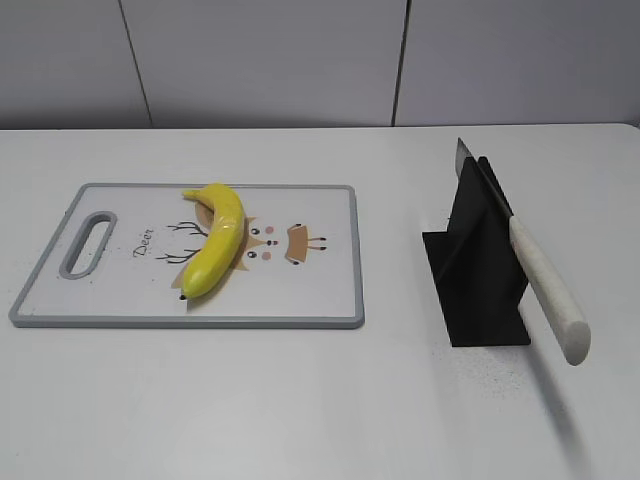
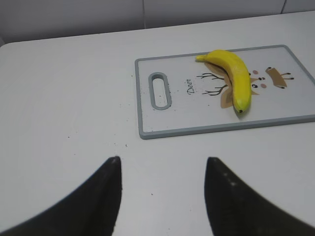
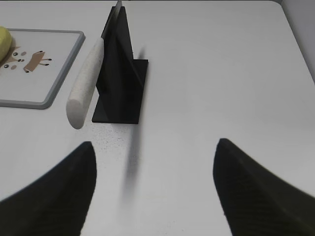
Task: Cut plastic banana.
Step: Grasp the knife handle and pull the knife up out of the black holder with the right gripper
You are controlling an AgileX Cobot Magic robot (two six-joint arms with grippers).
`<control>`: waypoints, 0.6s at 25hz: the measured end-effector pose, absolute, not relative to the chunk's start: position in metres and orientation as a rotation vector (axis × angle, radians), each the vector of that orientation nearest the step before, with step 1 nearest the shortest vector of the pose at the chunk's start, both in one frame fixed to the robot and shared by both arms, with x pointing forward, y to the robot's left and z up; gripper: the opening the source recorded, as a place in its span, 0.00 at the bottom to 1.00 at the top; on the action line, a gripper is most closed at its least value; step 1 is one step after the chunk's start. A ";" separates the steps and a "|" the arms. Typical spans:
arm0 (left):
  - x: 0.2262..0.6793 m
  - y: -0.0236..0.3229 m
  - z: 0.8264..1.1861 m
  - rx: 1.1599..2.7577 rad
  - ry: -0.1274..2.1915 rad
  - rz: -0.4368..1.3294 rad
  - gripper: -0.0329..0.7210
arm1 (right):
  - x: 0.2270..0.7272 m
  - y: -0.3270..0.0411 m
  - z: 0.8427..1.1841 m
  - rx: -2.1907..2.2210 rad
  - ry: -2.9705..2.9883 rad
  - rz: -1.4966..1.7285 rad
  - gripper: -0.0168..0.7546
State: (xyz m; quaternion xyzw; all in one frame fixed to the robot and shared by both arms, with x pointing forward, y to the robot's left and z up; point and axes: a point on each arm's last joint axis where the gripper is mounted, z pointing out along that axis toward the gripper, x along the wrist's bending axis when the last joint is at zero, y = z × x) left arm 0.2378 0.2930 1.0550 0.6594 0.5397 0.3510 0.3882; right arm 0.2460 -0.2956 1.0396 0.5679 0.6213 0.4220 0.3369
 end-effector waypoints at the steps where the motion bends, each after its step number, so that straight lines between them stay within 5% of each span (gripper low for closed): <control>1: 0.238 0.293 1.055 1.677 1.373 0.893 0.73 | 0.246 -0.296 1.040 1.480 1.620 1.100 0.77; 15: 0.238 0.293 1.055 1.677 1.373 0.893 0.73 | 0.246 -0.296 1.040 1.479 1.620 1.099 0.77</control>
